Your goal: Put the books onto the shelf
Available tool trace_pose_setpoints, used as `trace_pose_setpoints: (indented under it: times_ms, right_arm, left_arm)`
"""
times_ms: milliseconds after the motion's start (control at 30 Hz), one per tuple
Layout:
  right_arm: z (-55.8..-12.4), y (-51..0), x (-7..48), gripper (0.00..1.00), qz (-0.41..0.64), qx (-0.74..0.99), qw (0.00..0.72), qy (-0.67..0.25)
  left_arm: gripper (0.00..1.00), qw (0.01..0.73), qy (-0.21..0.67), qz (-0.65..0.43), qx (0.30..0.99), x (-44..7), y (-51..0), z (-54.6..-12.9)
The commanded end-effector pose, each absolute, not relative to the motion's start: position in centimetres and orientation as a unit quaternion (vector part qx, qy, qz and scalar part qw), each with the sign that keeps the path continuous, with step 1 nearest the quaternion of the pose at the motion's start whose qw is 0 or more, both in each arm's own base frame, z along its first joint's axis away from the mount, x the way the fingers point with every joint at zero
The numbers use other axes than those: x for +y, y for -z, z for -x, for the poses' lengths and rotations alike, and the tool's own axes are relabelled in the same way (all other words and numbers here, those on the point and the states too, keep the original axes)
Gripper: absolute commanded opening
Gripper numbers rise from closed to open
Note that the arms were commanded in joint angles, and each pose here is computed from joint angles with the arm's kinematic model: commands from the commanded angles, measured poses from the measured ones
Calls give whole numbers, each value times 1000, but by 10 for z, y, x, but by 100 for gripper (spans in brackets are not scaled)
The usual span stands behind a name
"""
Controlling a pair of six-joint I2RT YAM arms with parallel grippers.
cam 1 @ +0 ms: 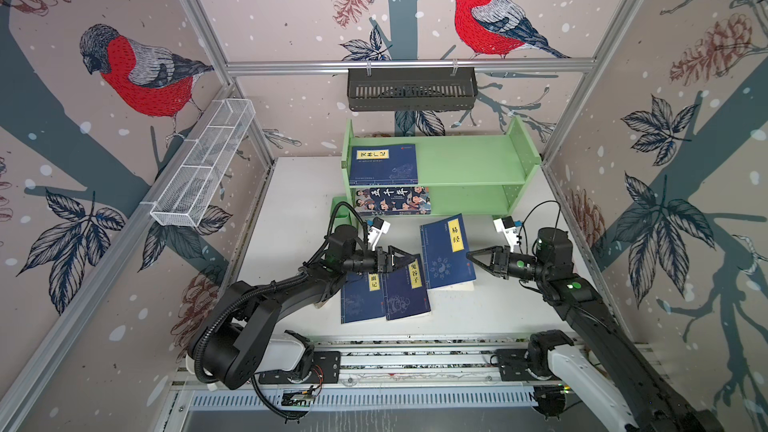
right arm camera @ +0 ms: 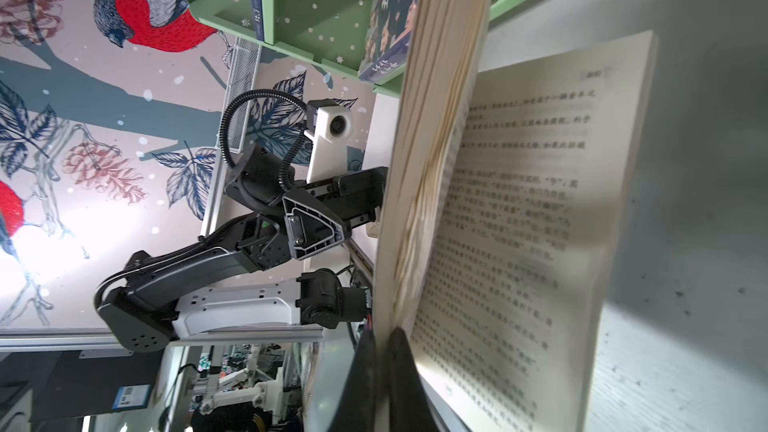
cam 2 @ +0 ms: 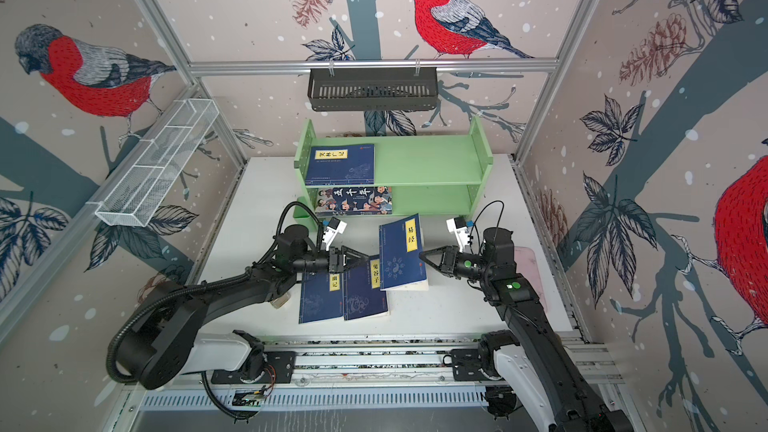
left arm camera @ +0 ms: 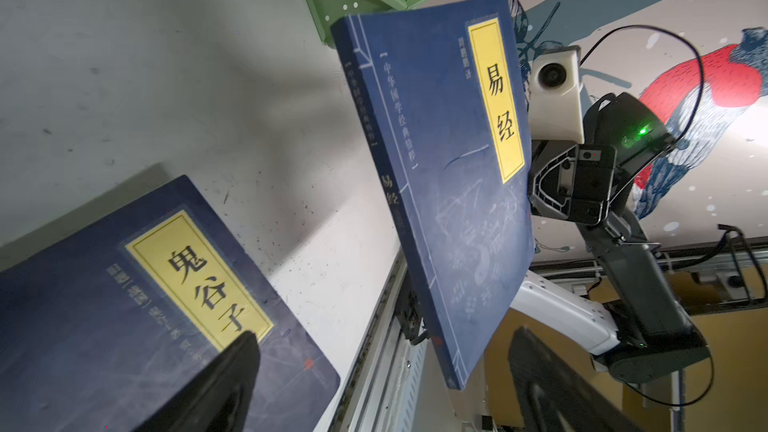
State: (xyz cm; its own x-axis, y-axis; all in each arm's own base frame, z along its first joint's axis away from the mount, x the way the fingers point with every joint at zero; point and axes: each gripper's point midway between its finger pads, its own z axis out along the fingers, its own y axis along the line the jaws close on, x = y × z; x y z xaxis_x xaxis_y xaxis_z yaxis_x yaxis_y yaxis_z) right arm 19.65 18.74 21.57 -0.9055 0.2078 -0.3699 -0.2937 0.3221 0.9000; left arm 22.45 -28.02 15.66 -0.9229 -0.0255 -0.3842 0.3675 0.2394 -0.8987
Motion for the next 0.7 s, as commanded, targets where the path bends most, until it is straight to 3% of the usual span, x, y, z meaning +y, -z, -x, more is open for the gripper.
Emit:
trace_pose_setpoints:
  times_ms: [0, 400, 533, 667]
  right_arm:
    - [-196, -236, 196, 0, 49, 766, 230, -599]
    - [-182, -268, 228, 0, 90, 741, 239, -621]
    - [-177, -268, 237, 0, 101, 736, 236, -626]
    - [-172, -264, 246, 0, 111, 740, 225, -623]
  left_arm:
    - [96, 163, 651, -127, 730, -287, -188, -221]
    - [93, 157, 649, -155, 728, -292, -192, -210]
    - [83, 157, 678, -167, 699, -292, -219, -206]
    - [66, 150, 690, -176, 686, -291, -232, -200]
